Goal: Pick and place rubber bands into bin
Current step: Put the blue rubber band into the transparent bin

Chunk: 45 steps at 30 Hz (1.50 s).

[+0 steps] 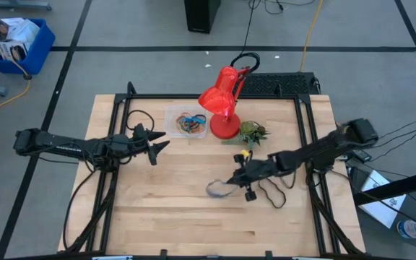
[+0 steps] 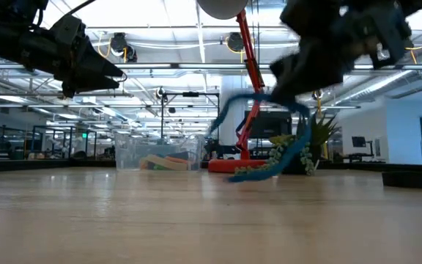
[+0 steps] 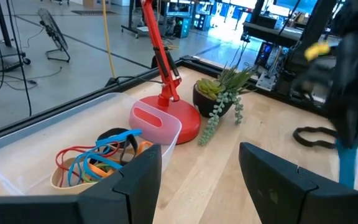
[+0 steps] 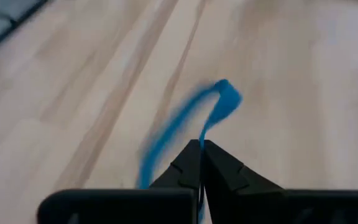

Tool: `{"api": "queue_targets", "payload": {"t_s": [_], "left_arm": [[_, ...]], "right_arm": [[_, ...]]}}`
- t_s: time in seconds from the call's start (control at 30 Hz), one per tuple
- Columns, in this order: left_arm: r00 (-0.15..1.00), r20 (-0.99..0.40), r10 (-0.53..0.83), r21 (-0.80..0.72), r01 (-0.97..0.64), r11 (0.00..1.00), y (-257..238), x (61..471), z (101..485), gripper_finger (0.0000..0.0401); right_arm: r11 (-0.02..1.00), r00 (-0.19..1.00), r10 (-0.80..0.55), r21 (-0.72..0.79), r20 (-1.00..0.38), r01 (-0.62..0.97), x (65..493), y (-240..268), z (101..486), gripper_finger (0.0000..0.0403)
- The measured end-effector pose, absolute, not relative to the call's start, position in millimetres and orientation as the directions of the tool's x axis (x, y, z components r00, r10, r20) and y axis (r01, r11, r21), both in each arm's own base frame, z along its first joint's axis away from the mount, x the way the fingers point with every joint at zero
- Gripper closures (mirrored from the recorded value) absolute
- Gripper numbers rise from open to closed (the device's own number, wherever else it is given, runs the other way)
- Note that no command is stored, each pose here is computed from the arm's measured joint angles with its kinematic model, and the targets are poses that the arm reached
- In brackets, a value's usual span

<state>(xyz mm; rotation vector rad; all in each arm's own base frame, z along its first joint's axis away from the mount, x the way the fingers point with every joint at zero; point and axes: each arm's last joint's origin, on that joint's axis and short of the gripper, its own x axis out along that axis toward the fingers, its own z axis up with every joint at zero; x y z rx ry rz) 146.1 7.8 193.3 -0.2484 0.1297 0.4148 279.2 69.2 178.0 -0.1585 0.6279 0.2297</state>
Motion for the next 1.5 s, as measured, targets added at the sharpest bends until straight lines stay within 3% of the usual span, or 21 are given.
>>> {"api": "queue_targets", "payload": {"t_s": [0.37, 0.7, 1.1, 1.5], "left_arm": [[0.907, -0.178, 0.381, -0.209, -0.414, 0.886, 8, 146, 193, 0.0178], [0.907, -0.178, 0.382, -0.201, -0.413, 0.888, 8, 146, 193, 0.0178], [0.907, -0.178, 0.382, -0.201, -0.414, 0.888, 8, 146, 193, 0.0178], [0.903, -0.197, 0.383, -0.192, -0.418, 0.888, 8, 146, 191, 0.0178]], "right_arm": [[0.946, 0.904, -0.061, -0.315, -0.423, -0.083, 233, 48, 252, 0.0402], [0.938, 0.918, -0.136, -0.346, -0.373, -0.002, 219, 34, 253, 0.0402], [0.946, 0.950, -0.133, -0.322, -0.281, 0.037, 256, 1, 234, 0.0403], [0.894, 0.935, -0.264, -0.423, -0.235, 0.146, 314, -44, 230, 0.0403]]}}
